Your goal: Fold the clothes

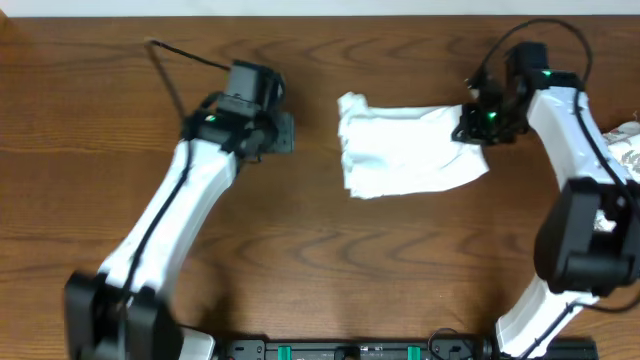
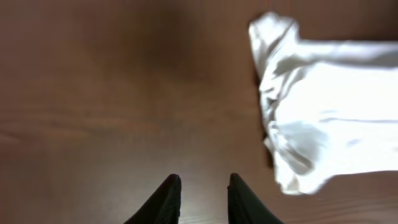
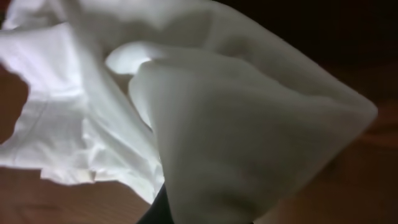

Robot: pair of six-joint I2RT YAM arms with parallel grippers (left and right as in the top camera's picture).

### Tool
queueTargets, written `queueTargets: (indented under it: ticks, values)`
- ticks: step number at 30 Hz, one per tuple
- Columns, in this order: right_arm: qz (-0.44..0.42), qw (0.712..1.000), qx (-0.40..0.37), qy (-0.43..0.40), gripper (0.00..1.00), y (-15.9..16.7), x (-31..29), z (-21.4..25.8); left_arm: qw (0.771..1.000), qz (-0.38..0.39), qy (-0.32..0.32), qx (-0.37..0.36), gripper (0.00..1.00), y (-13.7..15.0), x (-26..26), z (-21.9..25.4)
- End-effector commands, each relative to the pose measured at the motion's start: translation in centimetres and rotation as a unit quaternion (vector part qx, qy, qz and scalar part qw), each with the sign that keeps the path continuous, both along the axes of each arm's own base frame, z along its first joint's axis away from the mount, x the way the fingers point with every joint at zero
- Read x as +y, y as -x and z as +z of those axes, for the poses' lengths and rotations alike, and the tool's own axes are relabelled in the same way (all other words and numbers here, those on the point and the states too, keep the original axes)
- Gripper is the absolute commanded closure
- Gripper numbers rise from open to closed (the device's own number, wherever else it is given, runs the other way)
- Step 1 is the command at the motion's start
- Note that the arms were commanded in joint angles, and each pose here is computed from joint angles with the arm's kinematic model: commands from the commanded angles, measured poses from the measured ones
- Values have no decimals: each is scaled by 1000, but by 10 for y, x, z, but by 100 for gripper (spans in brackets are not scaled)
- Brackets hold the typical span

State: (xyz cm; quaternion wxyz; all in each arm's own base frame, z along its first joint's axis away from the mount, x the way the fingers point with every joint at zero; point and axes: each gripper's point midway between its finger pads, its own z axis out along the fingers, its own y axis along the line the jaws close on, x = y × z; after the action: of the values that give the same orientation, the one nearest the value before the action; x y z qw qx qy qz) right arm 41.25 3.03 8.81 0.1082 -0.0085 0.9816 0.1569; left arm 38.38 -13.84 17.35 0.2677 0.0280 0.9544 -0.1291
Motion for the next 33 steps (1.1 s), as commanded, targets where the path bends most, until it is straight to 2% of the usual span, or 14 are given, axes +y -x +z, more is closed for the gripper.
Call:
queueTargets:
  ticks: [1, 7, 12, 16, 22, 24, 27, 30, 33]
  values:
    - [8, 999, -39, 32, 99, -5, 2, 26, 1000, 3, 1, -30, 73, 3, 4, 24]
    - [74, 995, -65, 35, 99, -4, 61, 37, 999, 3, 8, -52, 73, 8, 6, 43]
    - [47, 986, -66, 148, 99, -4, 58, 31, 999, 0, 19, -47, 73, 11, 1, 43]
    - [31, 983, -52, 172, 99, 1, 44, 29, 997, -1, 61, -45, 73, 6, -21, 44]
    - [2, 989, -33, 147, 99, 3, 26, 27, 986, 9, 163, -31, 73, -13, -79, 36]
    - [-1, 989, -28, 144, 99, 4, 23, 27, 982, 20, 185, -14, 74, -19, -101, 20]
    - [-2, 990, -25, 141, 99, 6, 23, 26, 976, 14, 216, 17, 81, -22, -138, -8]
    - [-30, 991, -18, 133, 99, 6, 25, 26, 964, 6, 263, 46, 94, -24, -176, -30]
    - [-49, 990, -11, 128, 99, 8, 25, 25, 953, 28, 293, 68, 94, -30, -198, -54]
